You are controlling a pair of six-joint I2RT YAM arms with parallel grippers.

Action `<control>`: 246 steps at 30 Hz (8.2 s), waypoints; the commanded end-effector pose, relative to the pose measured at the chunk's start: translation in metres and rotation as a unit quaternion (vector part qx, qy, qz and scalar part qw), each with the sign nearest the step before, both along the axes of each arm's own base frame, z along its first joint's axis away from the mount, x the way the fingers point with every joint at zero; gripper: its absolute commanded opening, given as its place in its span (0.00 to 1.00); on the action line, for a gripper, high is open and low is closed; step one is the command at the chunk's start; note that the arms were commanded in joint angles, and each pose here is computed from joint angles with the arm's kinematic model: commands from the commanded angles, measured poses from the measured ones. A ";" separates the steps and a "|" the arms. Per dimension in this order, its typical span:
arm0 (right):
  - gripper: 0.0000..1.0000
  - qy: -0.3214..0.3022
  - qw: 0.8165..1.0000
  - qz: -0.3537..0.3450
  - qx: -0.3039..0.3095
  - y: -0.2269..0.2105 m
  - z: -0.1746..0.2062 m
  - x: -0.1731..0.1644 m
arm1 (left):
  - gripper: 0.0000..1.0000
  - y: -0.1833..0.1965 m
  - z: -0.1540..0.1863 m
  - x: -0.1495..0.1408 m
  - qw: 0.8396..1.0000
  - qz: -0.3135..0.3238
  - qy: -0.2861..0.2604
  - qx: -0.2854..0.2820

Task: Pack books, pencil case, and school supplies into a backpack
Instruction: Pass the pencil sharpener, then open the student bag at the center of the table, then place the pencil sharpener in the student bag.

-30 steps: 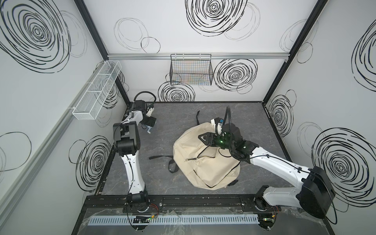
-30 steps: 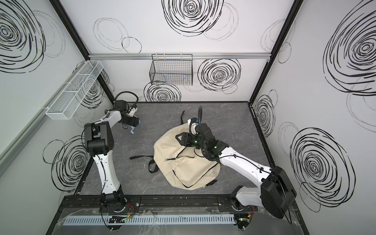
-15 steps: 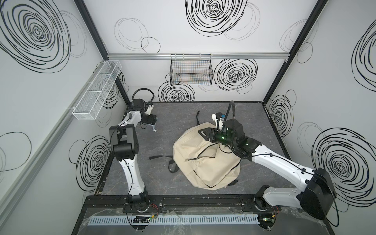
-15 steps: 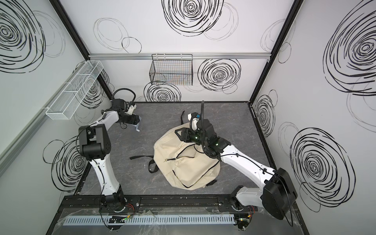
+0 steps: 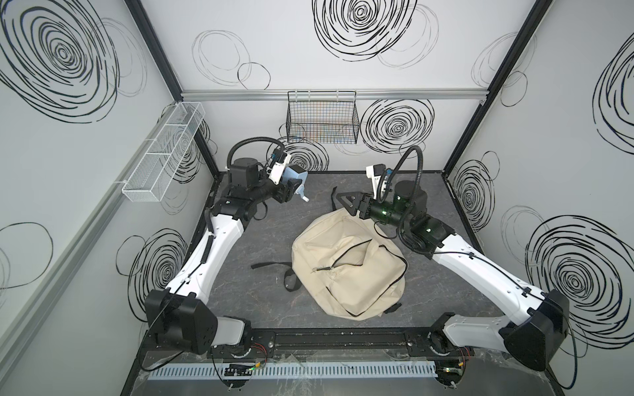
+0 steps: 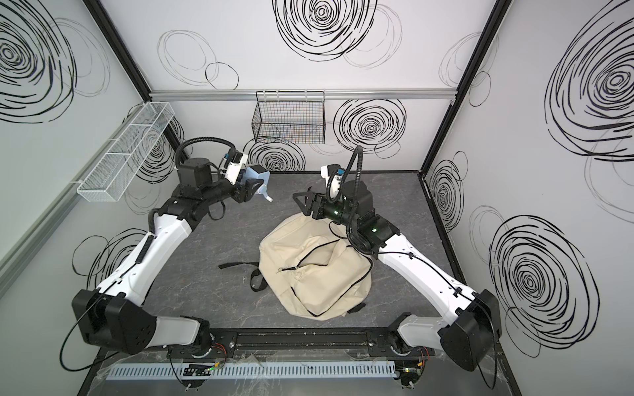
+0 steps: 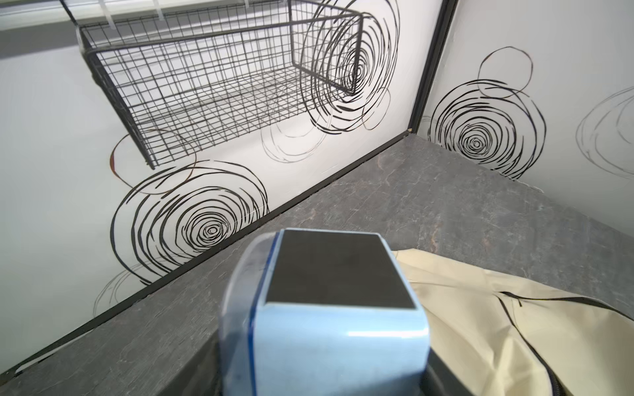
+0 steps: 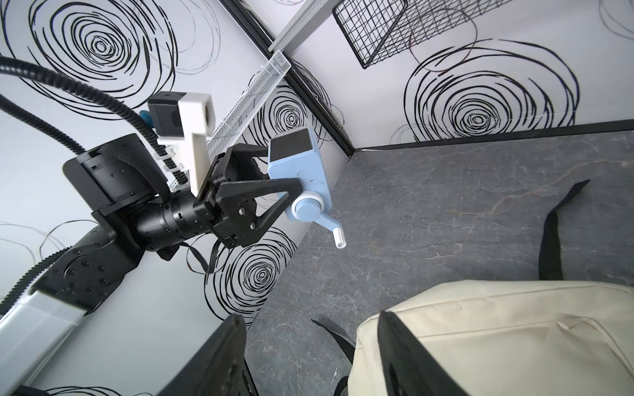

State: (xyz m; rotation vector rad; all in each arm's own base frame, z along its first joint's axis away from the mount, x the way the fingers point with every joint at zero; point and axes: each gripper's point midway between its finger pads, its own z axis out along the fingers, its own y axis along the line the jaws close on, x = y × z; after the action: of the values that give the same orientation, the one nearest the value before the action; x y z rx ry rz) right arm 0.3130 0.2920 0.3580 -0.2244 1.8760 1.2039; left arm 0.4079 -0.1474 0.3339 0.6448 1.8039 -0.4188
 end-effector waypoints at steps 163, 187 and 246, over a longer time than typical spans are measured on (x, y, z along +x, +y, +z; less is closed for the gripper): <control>0.40 0.299 0.928 -0.107 0.196 -0.042 -0.198 -0.008 | 0.00 -0.227 -0.163 -0.136 0.974 -0.126 0.188 0.011; 0.76 0.354 0.932 -0.082 -0.005 -0.061 -0.260 -0.010 | 0.00 -0.210 -0.164 -0.129 0.977 -0.108 0.185 0.002; 0.64 0.322 0.935 0.133 0.067 0.017 -0.238 -0.031 | 0.00 -0.191 -0.185 -0.132 0.977 -0.113 0.179 0.021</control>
State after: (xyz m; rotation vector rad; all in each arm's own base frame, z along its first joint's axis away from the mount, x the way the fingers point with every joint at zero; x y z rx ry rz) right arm 0.3081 0.2851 0.0933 0.2356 2.3941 1.5651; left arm 0.2735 -0.3212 0.1177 0.8421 2.2276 -0.5703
